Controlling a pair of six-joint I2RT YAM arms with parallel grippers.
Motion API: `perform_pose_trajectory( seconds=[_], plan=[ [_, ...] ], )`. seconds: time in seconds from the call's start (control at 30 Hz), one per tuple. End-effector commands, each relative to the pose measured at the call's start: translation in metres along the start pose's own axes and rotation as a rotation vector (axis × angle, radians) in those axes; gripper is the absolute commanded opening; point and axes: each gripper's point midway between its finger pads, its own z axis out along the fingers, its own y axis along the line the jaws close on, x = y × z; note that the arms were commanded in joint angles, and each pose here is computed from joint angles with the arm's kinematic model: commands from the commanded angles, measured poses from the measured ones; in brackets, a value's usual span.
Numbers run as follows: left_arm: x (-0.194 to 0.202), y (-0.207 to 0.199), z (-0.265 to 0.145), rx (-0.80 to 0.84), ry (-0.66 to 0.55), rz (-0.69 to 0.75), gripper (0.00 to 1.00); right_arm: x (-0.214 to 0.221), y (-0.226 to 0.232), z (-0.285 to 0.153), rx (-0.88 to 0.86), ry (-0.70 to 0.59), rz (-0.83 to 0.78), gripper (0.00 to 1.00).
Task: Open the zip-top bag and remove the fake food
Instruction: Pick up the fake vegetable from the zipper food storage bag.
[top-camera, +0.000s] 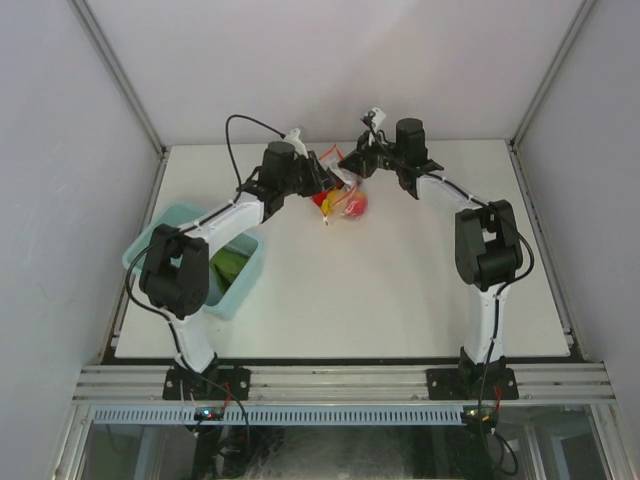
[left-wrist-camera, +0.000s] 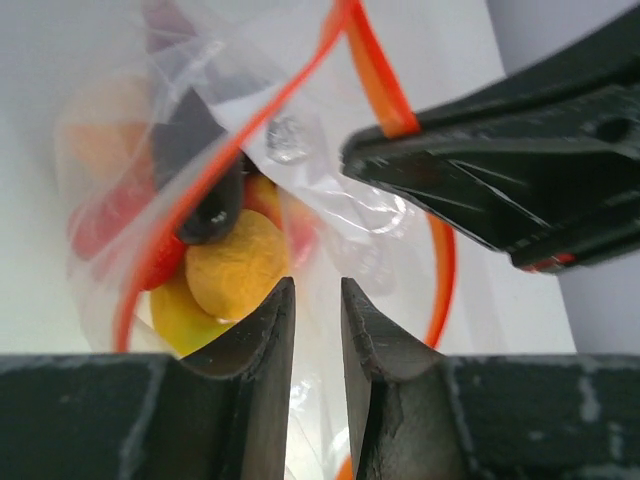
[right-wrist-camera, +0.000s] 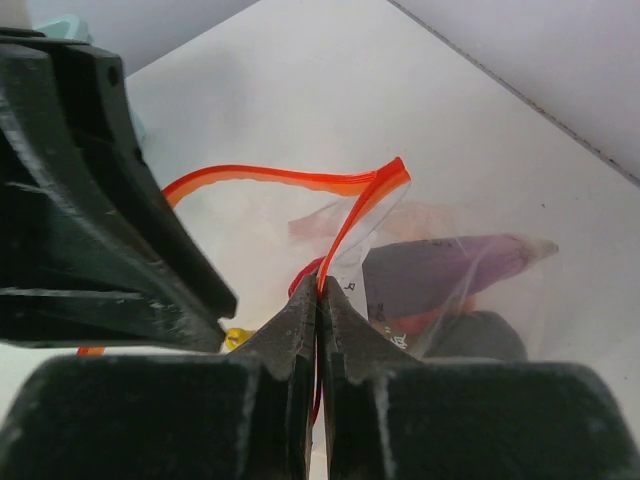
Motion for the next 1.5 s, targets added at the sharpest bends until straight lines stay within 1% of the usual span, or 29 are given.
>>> perform_pose_trajectory(
  seconds=[0.0,0.1,0.2,0.33,0.4,0.57,0.67,0.77,0.83,0.9,1.03,1.1,1.33,1.47],
  plan=[
    [-0.036,0.010,0.008,-0.057,-0.148,0.074,0.29,-0.038,0.016,-0.003,0.003,-0.043,-0.112,0.00],
    [-0.049,0.025,0.011,-0.125,-0.213,0.107,0.32,-0.038,0.024,0.003,-0.005,-0.029,-0.130,0.00],
    [-0.062,0.036,0.016,-0.136,-0.286,0.131,0.34,-0.037,0.029,0.007,-0.010,-0.017,-0.141,0.00],
    [-0.062,0.047,0.028,-0.098,-0.290,0.171,0.34,-0.044,0.035,0.006,-0.006,-0.025,-0.154,0.01],
    [-0.059,0.052,0.031,-0.082,-0.274,0.183,0.35,-0.048,0.036,0.003,0.004,-0.031,-0.157,0.06],
    [-0.047,0.067,0.031,-0.090,-0.239,0.224,0.45,-0.053,0.042,-0.001,-0.015,-0.039,-0.149,0.24],
    [-0.040,0.075,0.033,-0.076,-0.219,0.217,0.48,-0.061,0.050,-0.006,-0.041,-0.060,-0.142,0.30],
    [-0.038,0.078,0.034,-0.058,-0.204,0.212,0.47,-0.073,0.052,-0.016,-0.045,-0.107,-0.125,0.33],
    [-0.037,0.081,0.033,-0.064,-0.194,0.222,0.46,-0.079,0.042,-0.023,-0.010,-0.143,-0.086,0.33],
    [-0.034,0.087,0.031,-0.074,-0.185,0.229,0.42,-0.080,0.020,-0.027,0.072,-0.175,-0.023,0.33],
    [-0.031,0.094,0.026,-0.092,-0.167,0.252,0.35,-0.062,-0.024,-0.018,0.186,-0.164,0.143,0.32],
    [-0.031,0.097,0.024,-0.111,-0.159,0.269,0.33,-0.053,-0.037,-0.011,0.206,-0.147,0.184,0.32],
    [-0.033,0.105,0.018,-0.159,-0.149,0.310,0.35,-0.017,-0.062,0.011,0.257,-0.050,0.235,0.32],
    [-0.034,0.103,0.014,-0.162,-0.151,0.323,0.41,0.003,-0.063,0.028,0.238,0.016,0.248,0.32]
  ],
)
